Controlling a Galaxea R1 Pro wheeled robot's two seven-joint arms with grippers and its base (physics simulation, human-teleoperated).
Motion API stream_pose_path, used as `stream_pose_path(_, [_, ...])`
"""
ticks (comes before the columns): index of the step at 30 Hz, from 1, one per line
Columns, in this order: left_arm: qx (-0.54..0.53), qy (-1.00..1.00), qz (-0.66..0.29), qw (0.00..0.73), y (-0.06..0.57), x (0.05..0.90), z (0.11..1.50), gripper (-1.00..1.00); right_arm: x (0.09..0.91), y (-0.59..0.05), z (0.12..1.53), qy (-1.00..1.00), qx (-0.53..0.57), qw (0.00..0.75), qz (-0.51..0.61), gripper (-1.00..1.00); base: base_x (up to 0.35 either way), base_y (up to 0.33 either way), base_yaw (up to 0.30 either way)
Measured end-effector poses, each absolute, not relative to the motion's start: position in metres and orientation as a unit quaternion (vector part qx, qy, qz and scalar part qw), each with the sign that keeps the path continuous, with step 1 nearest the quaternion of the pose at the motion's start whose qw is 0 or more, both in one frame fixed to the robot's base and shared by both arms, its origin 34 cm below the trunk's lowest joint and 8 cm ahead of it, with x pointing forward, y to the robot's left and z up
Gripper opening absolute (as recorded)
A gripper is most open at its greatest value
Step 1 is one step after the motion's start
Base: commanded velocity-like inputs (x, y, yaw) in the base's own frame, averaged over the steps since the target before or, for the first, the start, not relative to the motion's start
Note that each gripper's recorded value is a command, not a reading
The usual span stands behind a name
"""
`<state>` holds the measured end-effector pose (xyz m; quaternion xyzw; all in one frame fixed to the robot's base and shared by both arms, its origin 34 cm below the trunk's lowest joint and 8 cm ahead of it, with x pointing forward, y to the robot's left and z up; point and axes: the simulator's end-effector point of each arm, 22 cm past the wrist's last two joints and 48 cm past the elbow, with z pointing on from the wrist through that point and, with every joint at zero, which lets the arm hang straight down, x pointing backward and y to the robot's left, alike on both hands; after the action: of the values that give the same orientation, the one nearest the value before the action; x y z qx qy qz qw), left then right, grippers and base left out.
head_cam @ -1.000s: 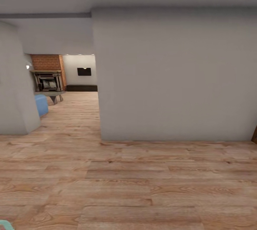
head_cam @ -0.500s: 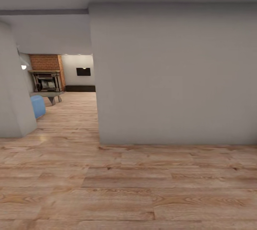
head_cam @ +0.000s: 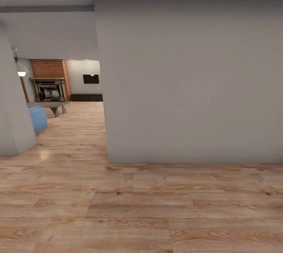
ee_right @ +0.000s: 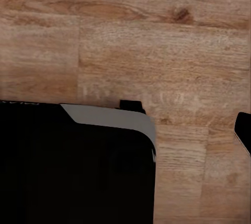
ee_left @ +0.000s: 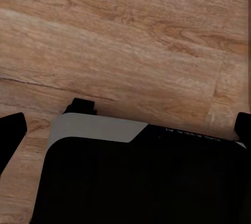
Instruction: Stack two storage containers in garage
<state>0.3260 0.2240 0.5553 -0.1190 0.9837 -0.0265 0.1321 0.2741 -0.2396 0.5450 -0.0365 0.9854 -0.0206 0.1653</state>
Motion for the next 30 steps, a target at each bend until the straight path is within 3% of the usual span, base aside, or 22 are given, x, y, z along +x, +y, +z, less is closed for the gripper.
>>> stream_pose_path(30, [-0.119,0.983,-0.026,0.134,0.2242,0.3269,0.5556,1.00,0.2745,-0.2439,0.5452,0.985,-0.036,0.166,-0.026,1.00,0.332,0.000,0.252])
